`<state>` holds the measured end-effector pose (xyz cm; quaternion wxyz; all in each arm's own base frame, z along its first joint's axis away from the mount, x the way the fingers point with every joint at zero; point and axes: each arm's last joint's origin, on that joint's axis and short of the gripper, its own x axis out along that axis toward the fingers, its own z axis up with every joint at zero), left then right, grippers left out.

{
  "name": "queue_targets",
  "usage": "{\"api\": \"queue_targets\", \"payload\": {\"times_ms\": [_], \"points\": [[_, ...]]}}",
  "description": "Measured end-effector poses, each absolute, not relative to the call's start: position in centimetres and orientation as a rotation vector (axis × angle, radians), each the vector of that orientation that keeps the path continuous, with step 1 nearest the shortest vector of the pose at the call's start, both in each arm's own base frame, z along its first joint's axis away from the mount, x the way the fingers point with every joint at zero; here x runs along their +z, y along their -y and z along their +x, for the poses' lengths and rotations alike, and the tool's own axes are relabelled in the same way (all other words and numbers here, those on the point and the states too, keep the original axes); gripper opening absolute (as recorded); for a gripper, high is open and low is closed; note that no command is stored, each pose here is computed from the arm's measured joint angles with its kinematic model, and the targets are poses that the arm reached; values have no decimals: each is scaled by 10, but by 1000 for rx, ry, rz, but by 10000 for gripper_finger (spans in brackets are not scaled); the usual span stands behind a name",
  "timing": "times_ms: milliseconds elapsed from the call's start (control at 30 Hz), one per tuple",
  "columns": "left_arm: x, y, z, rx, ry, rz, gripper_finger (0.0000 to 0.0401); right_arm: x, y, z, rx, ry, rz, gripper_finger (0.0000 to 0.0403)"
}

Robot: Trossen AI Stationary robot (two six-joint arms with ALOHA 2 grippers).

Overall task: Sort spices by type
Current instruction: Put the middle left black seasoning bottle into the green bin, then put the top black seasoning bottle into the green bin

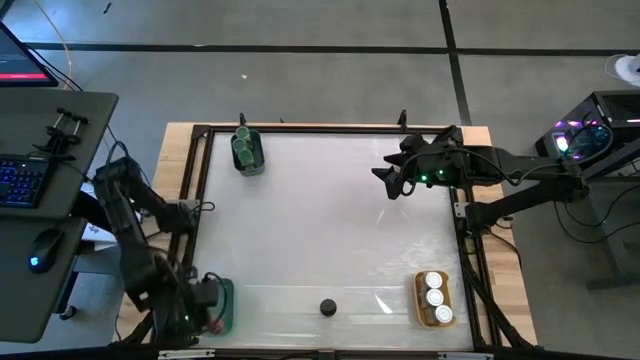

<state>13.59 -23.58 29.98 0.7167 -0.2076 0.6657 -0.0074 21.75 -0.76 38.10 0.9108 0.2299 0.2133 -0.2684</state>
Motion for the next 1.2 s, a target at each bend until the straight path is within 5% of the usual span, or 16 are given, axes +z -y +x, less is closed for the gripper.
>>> {"api": "queue_targets", "payload": {"times_ms": [667,933,1200], "points": [[252,263,143,-38,-1545,-118,158,378,8,215,-564,-476,462,268],[250,263,146,-32,-1561,-125,247,378,8,215,-565,-482,455,268],[250,262,147,-75,-1626,-143,258,378,8,215,-567,-482,451,268]]}}
